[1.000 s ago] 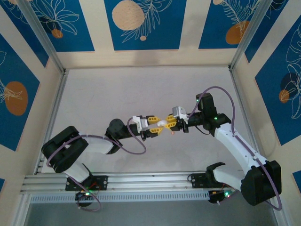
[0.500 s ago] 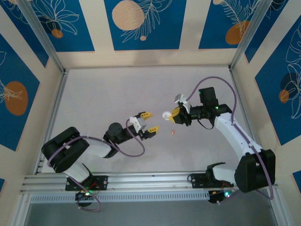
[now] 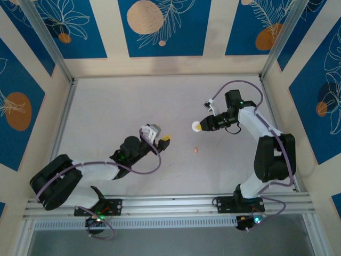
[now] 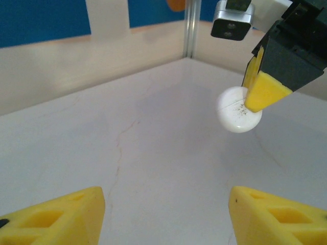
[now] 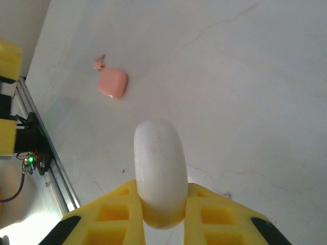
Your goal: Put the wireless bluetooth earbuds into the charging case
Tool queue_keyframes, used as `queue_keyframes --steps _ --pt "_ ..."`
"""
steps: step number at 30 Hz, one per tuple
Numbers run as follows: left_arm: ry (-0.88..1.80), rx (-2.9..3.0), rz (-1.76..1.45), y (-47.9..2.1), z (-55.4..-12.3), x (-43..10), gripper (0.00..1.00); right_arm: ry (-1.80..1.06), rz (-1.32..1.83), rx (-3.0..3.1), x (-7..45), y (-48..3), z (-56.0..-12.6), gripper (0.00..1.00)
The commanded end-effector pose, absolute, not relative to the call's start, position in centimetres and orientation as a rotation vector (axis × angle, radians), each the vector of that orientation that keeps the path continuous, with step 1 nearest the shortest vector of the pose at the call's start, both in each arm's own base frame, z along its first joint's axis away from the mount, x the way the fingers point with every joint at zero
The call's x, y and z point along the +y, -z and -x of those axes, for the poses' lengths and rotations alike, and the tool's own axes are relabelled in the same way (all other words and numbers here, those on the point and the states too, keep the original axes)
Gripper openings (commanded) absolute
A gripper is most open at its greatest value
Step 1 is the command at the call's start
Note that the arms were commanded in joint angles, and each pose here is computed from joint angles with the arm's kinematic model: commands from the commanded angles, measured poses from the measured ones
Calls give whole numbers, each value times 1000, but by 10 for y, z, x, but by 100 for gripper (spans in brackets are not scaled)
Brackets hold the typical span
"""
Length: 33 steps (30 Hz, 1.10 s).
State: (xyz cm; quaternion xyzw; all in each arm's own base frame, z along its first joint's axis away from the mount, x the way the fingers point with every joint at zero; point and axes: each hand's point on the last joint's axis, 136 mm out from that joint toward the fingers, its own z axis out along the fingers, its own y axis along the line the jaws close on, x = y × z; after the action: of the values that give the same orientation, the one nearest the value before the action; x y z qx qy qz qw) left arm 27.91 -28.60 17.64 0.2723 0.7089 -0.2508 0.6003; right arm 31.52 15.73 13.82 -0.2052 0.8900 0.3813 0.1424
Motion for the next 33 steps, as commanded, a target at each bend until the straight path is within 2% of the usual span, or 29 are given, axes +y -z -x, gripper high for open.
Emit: queue_keyframes --steps 1,12,24,33 --pt "506 1842 -658 -155 -278 -277 64 -1124 489 2724 150 -125 -314 10" --pt "459 2159 -1110 -133 -241 -266 65 -1150 350 2939 127 -86 -334 10" --pt "401 2390 -1437 -112 -235 -215 69 -1172 368 3090 118 -57 -331 14" --pt "254 2438 -1566 -101 -249 -191 70 -1068 353 3146 105 -45 -334 27"
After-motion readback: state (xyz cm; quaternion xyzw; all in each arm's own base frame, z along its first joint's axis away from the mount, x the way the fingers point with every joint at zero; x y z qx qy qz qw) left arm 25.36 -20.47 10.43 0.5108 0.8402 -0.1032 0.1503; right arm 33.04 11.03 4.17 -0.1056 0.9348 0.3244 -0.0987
